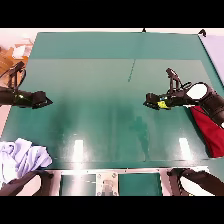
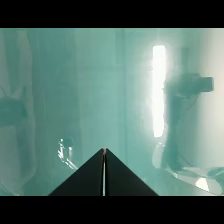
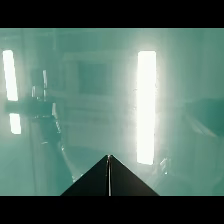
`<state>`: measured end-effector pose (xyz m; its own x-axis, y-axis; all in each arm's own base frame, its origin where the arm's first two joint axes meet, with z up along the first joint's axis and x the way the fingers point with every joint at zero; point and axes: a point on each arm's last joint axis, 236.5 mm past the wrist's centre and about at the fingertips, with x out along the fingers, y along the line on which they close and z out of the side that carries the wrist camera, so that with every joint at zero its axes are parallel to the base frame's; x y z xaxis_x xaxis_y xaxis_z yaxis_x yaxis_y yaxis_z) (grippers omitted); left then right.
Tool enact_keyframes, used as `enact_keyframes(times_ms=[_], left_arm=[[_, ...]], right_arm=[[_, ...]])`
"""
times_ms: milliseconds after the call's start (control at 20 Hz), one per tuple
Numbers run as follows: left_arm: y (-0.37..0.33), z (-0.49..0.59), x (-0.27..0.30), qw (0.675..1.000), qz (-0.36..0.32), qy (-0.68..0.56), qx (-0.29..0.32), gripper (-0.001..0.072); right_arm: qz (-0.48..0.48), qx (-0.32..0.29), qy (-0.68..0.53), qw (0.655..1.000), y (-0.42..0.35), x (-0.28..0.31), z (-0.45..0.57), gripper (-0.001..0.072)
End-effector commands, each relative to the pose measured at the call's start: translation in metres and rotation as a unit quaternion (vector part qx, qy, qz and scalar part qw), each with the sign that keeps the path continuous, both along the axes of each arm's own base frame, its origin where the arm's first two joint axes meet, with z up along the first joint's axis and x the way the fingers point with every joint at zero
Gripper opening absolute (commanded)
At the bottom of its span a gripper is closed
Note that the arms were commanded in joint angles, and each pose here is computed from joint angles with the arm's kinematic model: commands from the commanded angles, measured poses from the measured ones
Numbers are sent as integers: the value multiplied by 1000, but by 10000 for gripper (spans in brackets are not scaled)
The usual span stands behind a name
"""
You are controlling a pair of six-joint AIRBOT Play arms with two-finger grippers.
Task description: Fold the shirts.
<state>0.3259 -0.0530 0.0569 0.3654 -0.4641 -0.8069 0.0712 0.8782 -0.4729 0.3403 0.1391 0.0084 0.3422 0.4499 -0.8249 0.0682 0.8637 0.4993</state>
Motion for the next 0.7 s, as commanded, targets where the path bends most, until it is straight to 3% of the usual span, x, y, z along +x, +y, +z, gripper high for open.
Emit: enact_keyframes(times_ms=[0,150,250,300,350,400,450,650], left_arm=[[4,-2,-1,1000,0,1,10,23],[39,-23,-15,995,27,48,85,23],[98,-41,-45,968,85,126,199,24],[136,-44,-69,939,119,175,270,75],[167,-40,-94,906,140,219,334,447],[188,-36,-114,877,165,253,375,709],[196,-38,-130,858,171,281,395,720],[178,-91,-194,830,116,390,382,720]], right_arm=[[0,0,0,1000,0,0,0,17],[0,0,0,1000,0,0,0,17],[0,0,0,1000,0,0,0,17],[0,0,0,1000,0,0,0,17],[0,0,0,1000,0,0,0,17],[0,0,0,1000,0,0,0,17],[0,0,0,1000,0,0,0,17],[0,0,0,1000,0,0,0,17]])
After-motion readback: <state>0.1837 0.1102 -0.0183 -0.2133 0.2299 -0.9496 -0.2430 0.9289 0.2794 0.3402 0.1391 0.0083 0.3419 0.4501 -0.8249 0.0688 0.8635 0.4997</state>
